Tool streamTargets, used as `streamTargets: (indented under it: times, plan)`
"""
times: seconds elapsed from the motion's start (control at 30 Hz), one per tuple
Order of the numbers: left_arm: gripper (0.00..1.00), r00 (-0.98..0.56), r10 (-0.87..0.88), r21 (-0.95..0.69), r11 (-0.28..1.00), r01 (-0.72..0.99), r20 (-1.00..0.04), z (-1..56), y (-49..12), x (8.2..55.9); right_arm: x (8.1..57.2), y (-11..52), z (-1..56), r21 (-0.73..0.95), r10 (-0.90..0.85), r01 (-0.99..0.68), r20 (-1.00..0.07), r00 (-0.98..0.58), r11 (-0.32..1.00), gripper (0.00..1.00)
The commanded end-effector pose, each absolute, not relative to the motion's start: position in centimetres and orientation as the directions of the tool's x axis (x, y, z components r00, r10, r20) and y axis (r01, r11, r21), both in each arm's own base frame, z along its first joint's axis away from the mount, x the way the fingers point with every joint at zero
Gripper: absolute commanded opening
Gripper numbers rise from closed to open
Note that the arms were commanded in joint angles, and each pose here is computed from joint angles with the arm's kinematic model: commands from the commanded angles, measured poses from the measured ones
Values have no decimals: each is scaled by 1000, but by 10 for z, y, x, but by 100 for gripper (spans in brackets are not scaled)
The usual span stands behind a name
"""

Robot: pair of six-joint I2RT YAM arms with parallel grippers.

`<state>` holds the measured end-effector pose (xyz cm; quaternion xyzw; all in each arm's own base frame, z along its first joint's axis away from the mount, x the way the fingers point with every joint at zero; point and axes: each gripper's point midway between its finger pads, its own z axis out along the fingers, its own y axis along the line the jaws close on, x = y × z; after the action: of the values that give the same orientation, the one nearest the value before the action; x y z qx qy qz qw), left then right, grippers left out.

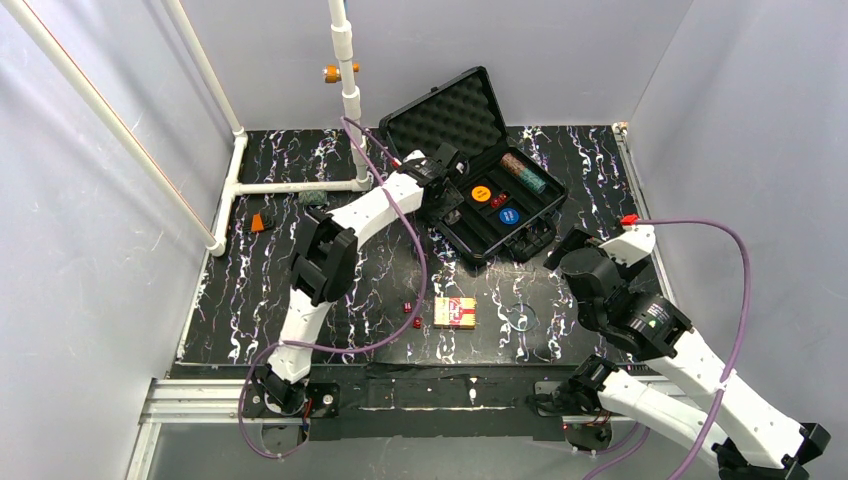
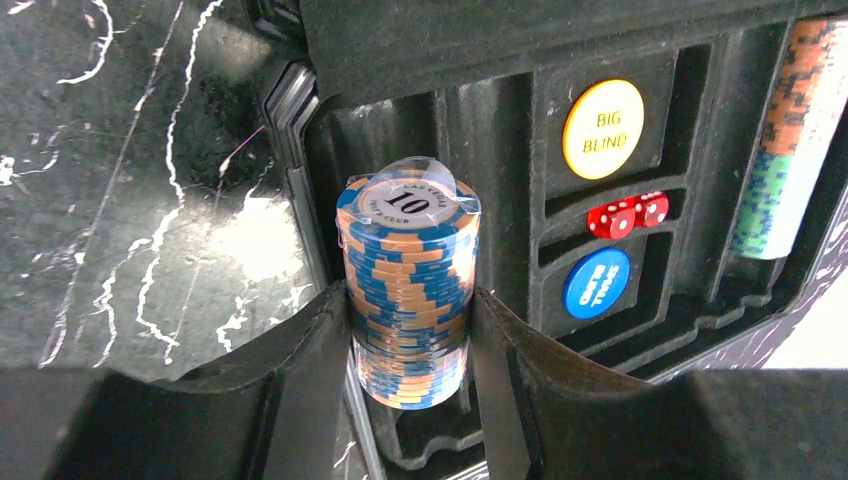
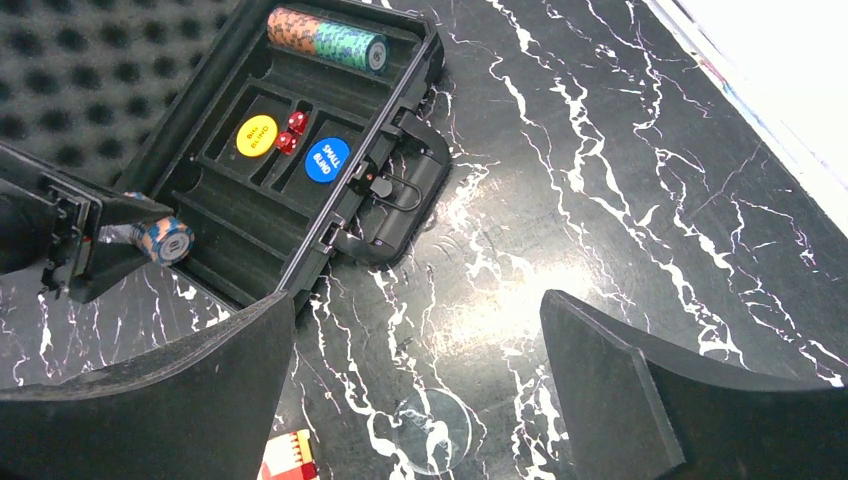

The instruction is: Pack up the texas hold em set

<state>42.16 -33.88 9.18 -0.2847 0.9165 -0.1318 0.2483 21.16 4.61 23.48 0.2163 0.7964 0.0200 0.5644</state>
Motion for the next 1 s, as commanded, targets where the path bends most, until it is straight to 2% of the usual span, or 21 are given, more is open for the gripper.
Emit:
streamTargets:
  times: [0.0, 0.7, 0.97]
  plan:
    - [0, -597, -699, -526, 704, -477, -394, 128, -358, 450, 213, 48, 252, 319, 402, 319, -884, -239, 892, 100]
    - [0, -552, -739, -574, 661, -484, -386, 118, -381, 475, 216, 58, 244, 308, 388, 294, -880, -273, 905, 100]
    - [8, -538, -749, -580, 651, -489, -386, 116, -380, 477, 216, 59, 241, 304, 384, 291, -881, -278, 907, 100]
